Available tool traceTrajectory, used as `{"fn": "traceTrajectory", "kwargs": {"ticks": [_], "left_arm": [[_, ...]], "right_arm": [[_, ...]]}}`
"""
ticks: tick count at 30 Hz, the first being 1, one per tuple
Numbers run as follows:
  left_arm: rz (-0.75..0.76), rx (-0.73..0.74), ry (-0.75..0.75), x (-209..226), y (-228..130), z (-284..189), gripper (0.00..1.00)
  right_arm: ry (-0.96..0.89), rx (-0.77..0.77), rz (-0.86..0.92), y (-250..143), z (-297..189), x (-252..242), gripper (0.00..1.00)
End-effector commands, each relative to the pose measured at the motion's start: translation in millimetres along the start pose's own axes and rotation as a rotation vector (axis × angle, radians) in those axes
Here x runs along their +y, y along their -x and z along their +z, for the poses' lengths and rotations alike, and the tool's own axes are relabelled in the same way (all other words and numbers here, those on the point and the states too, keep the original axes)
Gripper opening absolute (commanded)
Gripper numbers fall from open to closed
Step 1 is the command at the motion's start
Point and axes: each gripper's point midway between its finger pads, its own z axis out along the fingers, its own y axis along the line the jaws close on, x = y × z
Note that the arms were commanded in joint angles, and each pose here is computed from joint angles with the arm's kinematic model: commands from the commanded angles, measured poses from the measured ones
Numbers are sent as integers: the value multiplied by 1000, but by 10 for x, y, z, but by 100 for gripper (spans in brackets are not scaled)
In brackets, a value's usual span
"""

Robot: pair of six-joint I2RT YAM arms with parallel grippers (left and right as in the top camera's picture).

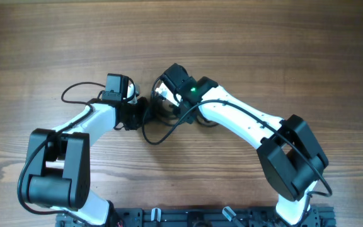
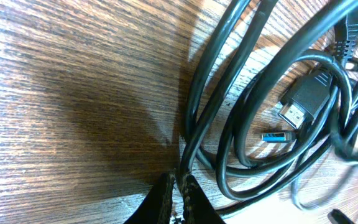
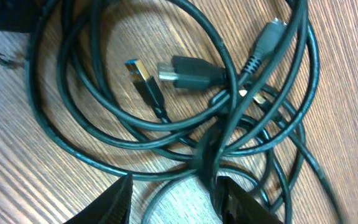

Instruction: Untangle cables

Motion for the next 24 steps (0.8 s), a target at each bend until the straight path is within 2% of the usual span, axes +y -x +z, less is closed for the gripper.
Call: {"fn": "traceTrajectory", "kwargs": {"ticks": [1,3,6,10,13,16,20,24], "left_arm": [[-5,8,20,49,-6,49,9],[-3,5,18,44,0,48,10],[-3,4,17,39,6,47,9],[-3,4,17,39,6,47,9],[-3,8,11,29,-1,47,10],[-3,8,11,28,-2,47,9],[-3,8,11,28,-1,47,10],[-3,8,11,28,0,47,9]], "right_arm": [[113,5,-16,-37,-97,152,46],[236,29,28,-111,-140,374,47],[280,120,59,-327,-180,469,47],[125,210,68,-563,-70,256,48],[-6,157,75,-538,143,45,48],[-41,87,102,-423,205,-121,49],[-16,-20,22,-170,210,-109,48],[-55,-31,-21,-96,159,-203,44]]}}
